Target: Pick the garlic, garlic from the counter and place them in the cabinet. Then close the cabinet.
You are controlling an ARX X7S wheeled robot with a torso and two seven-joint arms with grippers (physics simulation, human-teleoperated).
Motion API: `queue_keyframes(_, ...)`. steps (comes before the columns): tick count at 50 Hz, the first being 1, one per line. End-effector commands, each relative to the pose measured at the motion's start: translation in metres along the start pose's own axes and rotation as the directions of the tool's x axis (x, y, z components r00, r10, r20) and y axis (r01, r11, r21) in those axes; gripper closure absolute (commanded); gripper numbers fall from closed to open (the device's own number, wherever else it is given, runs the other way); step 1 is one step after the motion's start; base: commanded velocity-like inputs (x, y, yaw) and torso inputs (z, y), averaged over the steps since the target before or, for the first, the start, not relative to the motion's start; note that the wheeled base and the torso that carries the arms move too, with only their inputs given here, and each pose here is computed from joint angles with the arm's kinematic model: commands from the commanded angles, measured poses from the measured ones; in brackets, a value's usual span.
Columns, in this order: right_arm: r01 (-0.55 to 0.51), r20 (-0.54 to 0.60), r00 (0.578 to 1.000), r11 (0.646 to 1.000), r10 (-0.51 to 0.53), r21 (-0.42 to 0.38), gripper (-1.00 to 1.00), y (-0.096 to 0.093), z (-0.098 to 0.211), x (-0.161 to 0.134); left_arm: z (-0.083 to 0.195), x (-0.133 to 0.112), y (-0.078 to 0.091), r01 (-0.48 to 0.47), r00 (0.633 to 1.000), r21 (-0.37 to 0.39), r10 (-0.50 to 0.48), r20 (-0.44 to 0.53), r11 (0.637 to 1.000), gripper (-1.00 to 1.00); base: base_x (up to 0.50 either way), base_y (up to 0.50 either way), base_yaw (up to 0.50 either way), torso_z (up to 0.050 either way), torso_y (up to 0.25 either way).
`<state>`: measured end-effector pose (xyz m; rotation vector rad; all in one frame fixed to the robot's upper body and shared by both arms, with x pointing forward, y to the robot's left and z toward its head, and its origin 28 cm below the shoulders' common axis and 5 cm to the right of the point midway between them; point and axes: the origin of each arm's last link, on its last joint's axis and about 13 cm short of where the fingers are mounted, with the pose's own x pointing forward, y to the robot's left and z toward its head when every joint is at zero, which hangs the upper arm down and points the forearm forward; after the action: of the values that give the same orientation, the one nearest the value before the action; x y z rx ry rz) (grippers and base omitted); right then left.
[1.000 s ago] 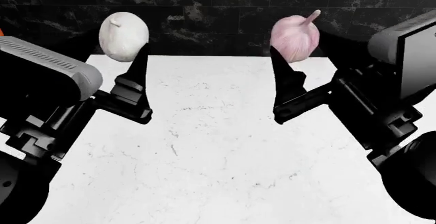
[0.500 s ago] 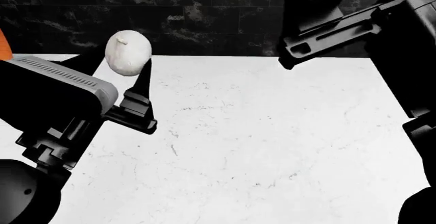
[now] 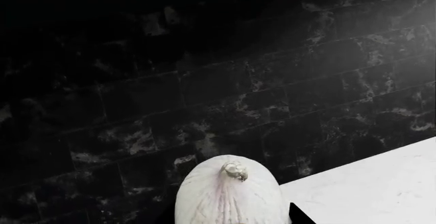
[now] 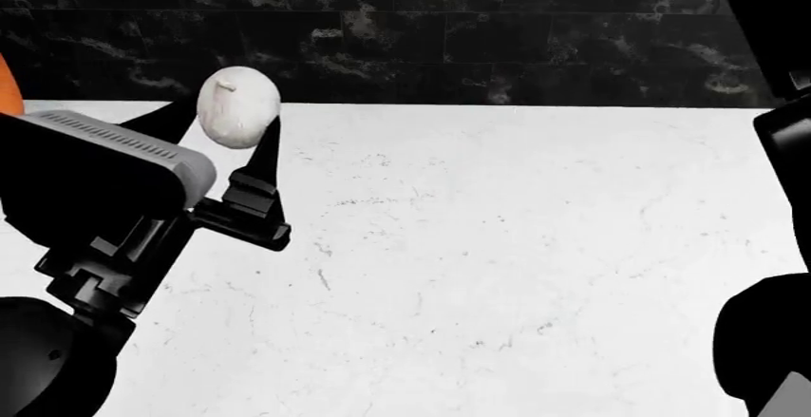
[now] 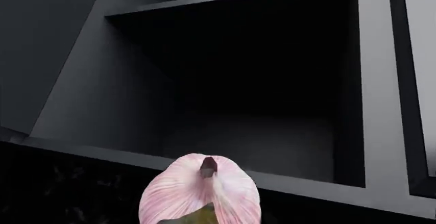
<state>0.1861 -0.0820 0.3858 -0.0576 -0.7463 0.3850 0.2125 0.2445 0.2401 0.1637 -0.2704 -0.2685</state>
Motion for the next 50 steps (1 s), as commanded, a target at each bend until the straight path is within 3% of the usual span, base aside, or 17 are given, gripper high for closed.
queue_keyframes(1,0.006,0.07,0.998,1.0,-0.005,-0.02,1.0,0.007,0.021,0.022,-0.001,0.0,0.001,-0.002,1.0,-0.016,0.002,0.002,1.0,1.0,0.0,0.0,0.0,0.0,0.0)
queue_keyframes(22,0.03,0.105,0.994,0.999,-0.029,-0.013,1.0,0.013,0.037,0.075,-0.004,-0.001,0.003,-0.001,1.0,-0.024,0.001,-0.001,1.0,1.0,0.0,0.0,0.0,0.0,0.0)
queue_keyframes(34,0.041,0.096,0.994,0.999,-0.042,0.011,1.0,0.01,0.039,0.08,-0.003,-0.001,0.002,0.001,1.0,-0.027,-0.001,0.002,1.0,1.0,0.0,0.0,0.0,0.0,0.0)
queue_keyframes(50,0.003,0.125,0.992,0.998,0.005,-0.066,1.0,0.006,0.059,0.135,-0.008,0.0,0.0,0.015,1.0,-0.018,-0.015,-0.004,1.0,1.0,0.0,0.0,0.0,0.0,0.0)
